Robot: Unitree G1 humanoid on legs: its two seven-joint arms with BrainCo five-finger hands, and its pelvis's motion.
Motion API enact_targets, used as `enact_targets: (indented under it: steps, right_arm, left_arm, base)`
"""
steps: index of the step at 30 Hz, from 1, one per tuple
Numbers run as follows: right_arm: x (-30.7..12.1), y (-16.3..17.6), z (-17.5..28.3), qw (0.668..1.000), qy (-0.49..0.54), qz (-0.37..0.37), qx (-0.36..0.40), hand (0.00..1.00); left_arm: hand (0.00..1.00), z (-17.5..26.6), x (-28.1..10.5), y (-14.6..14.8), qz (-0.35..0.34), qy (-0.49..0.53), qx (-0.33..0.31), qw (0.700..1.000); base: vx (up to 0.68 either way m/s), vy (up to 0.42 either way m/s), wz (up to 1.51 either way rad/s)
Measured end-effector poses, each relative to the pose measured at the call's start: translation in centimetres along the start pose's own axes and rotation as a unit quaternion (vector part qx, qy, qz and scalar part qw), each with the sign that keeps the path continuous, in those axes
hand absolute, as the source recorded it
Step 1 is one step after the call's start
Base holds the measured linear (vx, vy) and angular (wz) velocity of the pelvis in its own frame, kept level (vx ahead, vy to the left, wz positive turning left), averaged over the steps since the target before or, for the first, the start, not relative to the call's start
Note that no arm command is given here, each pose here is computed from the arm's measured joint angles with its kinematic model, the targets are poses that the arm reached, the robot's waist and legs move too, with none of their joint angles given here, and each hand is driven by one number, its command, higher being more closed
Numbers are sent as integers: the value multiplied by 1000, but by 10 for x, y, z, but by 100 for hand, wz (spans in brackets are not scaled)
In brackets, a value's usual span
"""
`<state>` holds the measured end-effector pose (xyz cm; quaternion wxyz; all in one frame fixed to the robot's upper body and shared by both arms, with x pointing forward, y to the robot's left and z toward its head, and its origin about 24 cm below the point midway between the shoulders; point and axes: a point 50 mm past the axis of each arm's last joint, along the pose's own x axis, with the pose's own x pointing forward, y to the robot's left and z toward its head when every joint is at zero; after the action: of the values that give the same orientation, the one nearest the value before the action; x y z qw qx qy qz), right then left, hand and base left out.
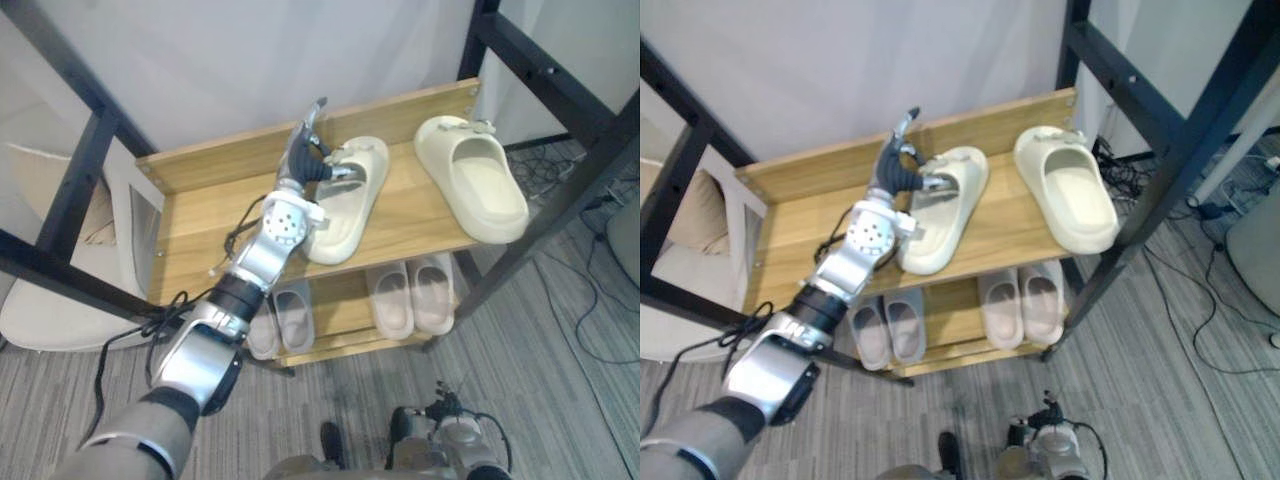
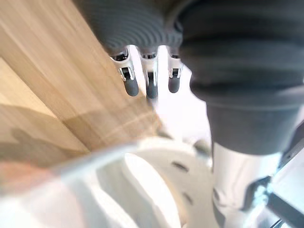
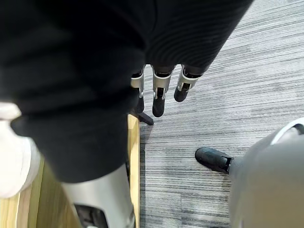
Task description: Organize the slippers on the shoe rack
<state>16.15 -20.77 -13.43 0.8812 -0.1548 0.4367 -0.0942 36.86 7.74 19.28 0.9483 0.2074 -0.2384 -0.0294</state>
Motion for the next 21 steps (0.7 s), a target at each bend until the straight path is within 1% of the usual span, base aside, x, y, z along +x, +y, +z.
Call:
enact_targets:
  steps: [4, 12, 19, 21]
  right_arm:
    - [0, 2, 0, 1000, 0, 4, -4, 0]
    - [-1, 3, -2, 1000, 5, 10, -6, 0]
    - [-2, 8, -8, 999, 15, 21, -22, 0]
    - [-3, 9, -9, 999, 18, 22, -24, 0]
  left_arm:
    - [0, 3, -7, 1, -7, -11, -16, 1000]
    - [0, -5, -33, 0, -13, -9, -77, 997]
    - [0, -29, -56, 2, 1, 42, -130, 991]
    - [0, -40, -68, 2, 6, 72, -162, 984]
  base:
    - [-5, 21, 17]
    - [-25, 19, 10]
    - [-3, 19, 7]
    - [0, 0, 0]
